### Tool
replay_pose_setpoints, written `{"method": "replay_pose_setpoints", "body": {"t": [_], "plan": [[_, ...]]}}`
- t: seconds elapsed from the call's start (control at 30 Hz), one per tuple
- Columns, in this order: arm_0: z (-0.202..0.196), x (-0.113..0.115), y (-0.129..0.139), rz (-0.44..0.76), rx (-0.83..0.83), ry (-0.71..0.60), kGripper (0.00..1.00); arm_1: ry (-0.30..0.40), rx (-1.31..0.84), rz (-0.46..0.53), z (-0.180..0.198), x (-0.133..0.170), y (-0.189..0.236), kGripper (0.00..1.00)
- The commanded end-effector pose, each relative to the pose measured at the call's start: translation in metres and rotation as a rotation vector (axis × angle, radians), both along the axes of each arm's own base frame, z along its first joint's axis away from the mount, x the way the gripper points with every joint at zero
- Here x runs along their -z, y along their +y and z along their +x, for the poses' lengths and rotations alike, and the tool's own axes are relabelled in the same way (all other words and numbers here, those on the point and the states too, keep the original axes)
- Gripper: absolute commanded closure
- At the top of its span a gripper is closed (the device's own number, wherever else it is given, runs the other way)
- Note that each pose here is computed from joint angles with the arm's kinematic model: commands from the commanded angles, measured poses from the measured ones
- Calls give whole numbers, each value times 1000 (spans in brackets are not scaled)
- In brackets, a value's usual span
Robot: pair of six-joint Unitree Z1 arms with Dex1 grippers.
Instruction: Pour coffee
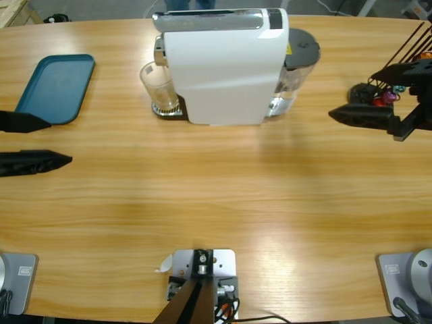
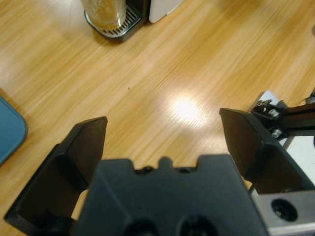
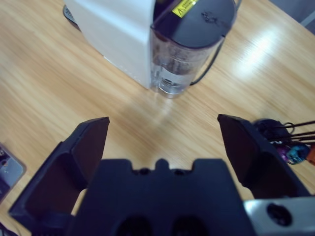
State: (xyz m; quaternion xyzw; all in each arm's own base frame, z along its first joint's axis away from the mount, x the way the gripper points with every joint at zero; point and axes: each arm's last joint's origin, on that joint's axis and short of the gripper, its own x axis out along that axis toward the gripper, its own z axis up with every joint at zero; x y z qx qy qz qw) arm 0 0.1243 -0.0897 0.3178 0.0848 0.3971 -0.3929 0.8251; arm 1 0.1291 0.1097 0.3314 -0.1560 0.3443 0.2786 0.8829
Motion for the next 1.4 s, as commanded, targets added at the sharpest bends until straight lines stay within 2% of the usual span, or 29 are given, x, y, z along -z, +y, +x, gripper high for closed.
{"method": "replay_pose_setpoints", "body": {"t": [0.03, 0.23, 0.73, 1.4], "plan": [[10, 0, -7, 39, 57, -15, 0, -39, 29, 7, -8, -2, -11, 4], [11, 10, -5, 110, 66, -44, 0, -35, 35, 32, -7, -1, -9, 6], [18, 18, -9, 122, 50, -61, 9, -28, 20, 51, -6, -1, -7, 13], [19, 16, -10, 107, 47, -61, 9, -22, 21, 46, -6, 1, -6, 13]]}}
